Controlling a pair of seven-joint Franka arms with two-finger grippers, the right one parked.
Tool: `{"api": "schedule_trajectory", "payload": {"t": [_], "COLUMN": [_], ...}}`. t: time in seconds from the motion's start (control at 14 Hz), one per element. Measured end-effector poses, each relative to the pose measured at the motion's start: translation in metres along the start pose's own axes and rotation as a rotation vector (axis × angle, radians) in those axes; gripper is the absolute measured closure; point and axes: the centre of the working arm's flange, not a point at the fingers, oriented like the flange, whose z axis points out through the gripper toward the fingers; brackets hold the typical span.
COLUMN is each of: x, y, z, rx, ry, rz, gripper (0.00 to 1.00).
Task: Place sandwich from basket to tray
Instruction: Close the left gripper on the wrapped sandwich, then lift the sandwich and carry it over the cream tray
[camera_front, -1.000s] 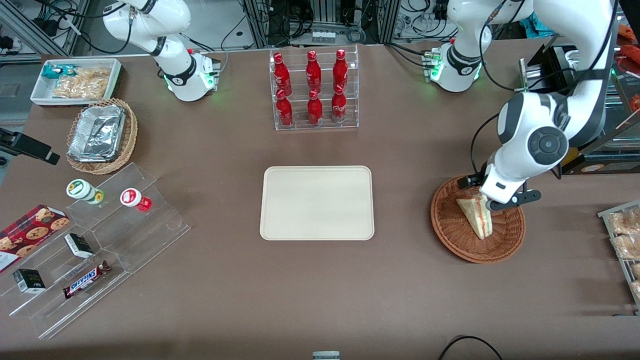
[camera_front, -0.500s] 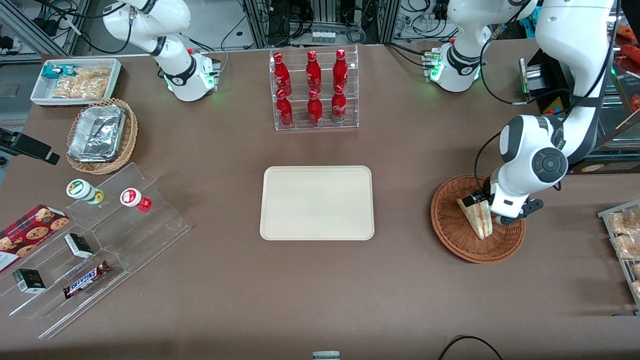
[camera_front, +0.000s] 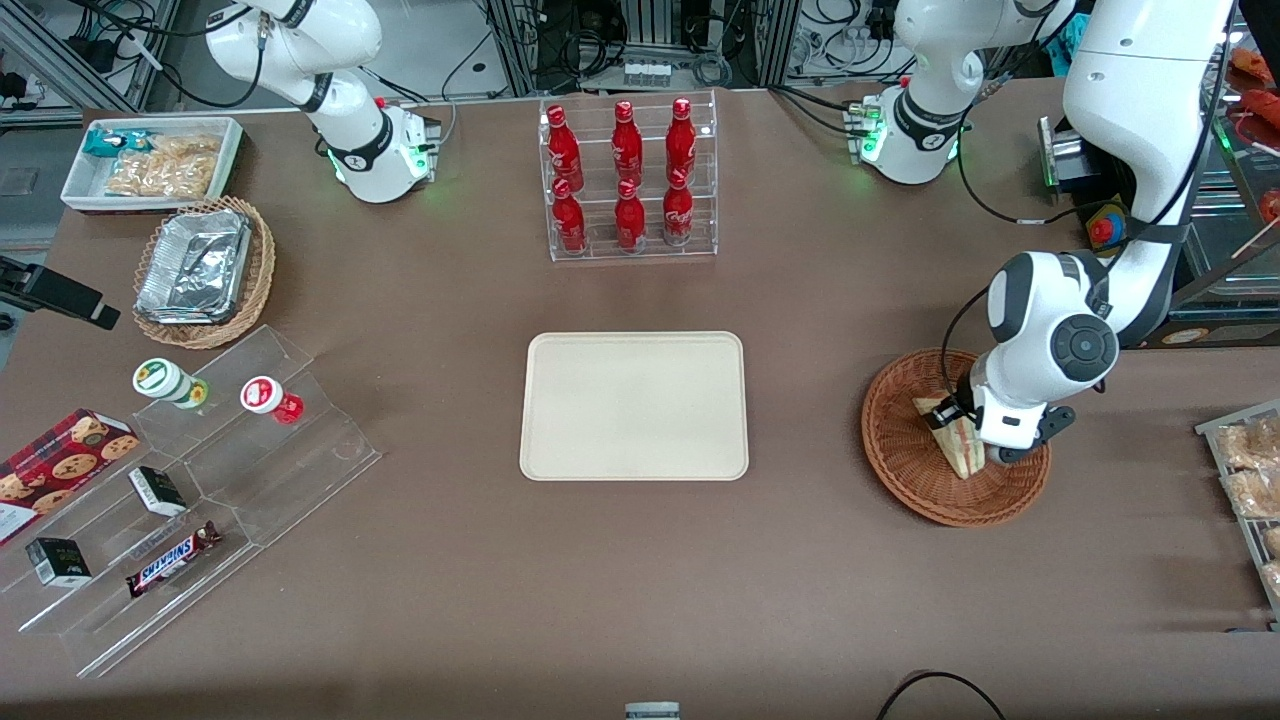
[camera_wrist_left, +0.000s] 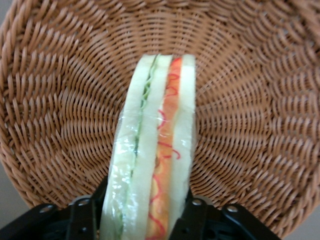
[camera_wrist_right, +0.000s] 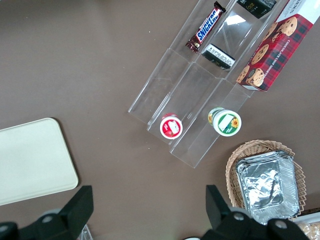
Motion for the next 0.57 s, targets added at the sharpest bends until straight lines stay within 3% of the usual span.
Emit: {"api": "schedule_trajectory", "payload": {"t": [0.14, 0.36, 0.57], "x": [0.004, -0.008, -0.082], "y": [0.005, 0.053, 0.154], "z": [-0.011, -0.06, -0.105], "rx": [0.003, 0.017, -0.004], "ry": [-0.002, -0.02, -0.012], "rz": [0.004, 0.08, 0.251], "gripper": [0.63, 0.7, 0.78]}}
